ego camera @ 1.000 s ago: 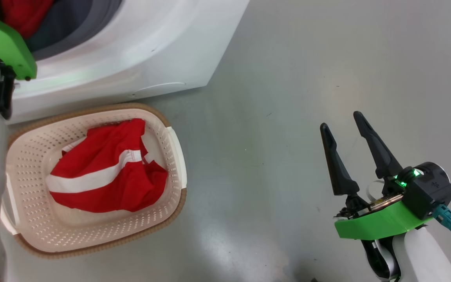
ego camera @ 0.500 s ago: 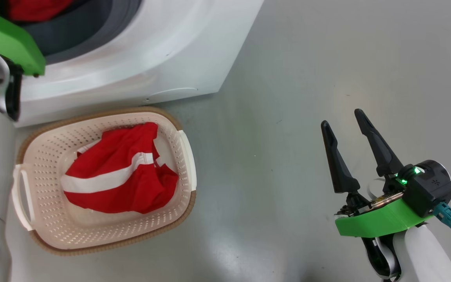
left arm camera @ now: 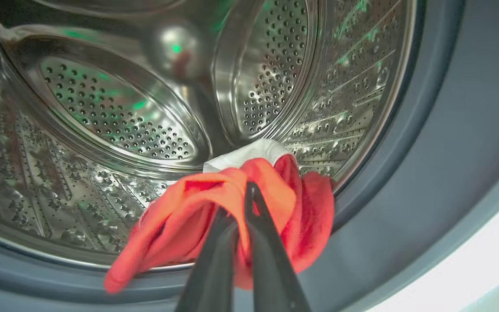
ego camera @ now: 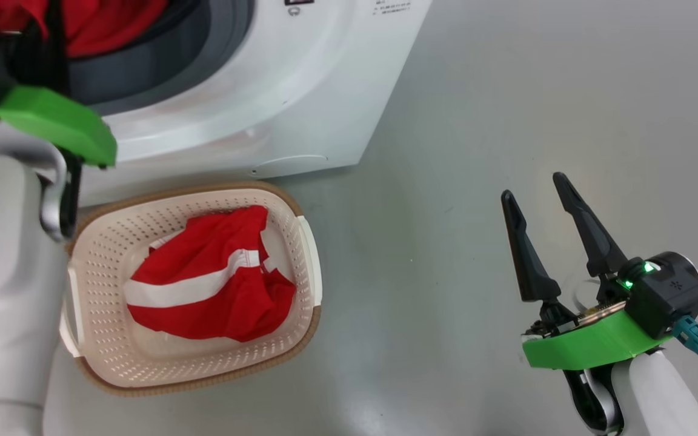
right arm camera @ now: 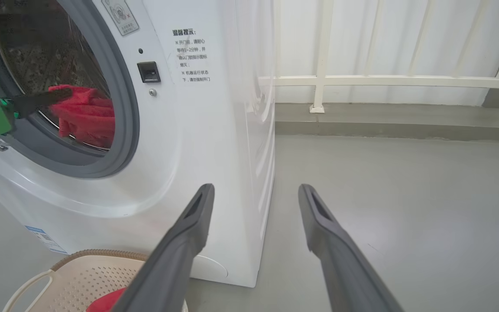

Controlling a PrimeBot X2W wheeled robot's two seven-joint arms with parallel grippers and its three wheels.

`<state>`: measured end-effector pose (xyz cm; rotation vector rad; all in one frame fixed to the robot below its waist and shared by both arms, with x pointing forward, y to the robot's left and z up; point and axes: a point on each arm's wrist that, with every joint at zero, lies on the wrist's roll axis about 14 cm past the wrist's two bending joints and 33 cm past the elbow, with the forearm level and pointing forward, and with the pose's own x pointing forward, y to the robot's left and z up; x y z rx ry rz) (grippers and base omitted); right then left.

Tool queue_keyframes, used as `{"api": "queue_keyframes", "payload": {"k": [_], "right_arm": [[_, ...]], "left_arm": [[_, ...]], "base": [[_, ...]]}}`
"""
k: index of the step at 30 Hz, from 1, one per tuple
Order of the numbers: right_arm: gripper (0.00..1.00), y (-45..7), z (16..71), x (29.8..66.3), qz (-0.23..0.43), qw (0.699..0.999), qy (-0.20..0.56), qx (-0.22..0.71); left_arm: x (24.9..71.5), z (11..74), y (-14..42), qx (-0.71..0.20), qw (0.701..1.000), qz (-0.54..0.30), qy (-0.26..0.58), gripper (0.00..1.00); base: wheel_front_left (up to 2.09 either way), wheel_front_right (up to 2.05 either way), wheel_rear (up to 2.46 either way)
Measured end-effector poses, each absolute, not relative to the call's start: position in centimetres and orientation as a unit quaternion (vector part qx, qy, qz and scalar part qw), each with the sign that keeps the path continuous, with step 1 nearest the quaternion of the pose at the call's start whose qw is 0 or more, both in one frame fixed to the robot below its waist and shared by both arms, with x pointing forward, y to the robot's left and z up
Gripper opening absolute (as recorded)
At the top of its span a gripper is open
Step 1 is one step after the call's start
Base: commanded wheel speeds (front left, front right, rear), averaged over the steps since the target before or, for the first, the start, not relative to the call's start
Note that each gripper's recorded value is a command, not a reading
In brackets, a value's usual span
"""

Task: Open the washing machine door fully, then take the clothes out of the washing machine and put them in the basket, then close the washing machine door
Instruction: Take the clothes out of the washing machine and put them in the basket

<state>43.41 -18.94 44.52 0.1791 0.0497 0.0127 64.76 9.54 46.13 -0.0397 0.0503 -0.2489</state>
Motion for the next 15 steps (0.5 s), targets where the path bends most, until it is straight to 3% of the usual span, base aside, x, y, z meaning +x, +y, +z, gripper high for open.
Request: {"api": "queue_keyframes", "payload": {"k": [15], "right_arm": [[1.0,-18.6,46.2,42.3,0.011,0.996,0.007,0.087]], "left_arm": [[58.5,50.5,9.9,-0.012,0.991,-0.123,-0.057,0.0]], "base": [[0.0,0.0,0.0]]}}
